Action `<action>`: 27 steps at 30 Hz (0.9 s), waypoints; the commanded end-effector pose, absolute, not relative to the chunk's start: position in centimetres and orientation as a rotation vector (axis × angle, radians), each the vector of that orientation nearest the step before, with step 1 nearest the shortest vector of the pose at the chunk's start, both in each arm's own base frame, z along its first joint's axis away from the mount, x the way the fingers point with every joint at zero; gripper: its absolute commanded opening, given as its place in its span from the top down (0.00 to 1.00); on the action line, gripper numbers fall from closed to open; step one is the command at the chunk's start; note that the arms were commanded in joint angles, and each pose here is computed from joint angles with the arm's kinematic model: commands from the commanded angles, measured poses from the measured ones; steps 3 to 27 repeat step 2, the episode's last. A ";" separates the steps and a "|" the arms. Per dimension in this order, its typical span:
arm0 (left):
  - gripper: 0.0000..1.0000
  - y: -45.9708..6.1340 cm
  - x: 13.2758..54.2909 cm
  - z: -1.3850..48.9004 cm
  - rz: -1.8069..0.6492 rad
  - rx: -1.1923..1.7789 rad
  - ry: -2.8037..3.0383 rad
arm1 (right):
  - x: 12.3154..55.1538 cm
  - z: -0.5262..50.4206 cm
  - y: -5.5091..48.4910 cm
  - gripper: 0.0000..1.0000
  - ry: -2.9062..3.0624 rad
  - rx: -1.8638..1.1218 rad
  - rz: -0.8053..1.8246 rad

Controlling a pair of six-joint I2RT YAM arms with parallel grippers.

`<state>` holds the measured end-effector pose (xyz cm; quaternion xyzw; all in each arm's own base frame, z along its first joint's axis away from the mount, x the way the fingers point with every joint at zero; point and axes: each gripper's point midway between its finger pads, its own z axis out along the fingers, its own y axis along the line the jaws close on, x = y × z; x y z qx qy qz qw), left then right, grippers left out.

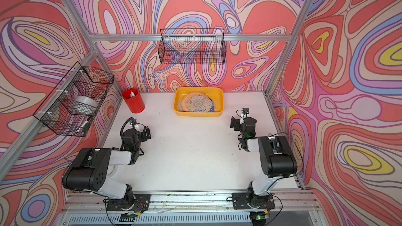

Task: Put the coasters into the storage box
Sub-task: Reset both arms

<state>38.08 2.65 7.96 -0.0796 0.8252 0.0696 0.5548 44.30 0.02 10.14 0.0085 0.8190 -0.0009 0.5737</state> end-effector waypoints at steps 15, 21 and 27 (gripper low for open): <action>0.00 2.7 38.9 9.1 0.167 -0.172 1.906 | 44.0 9.4 -0.1 0.02 1.933 0.018 -0.006; 0.00 2.7 38.9 9.1 0.167 -0.172 1.906 | 44.0 9.4 -0.1 0.02 1.933 0.018 -0.006; 0.00 2.7 38.9 9.1 0.167 -0.172 1.906 | 44.0 9.4 -0.1 0.02 1.933 0.018 -0.006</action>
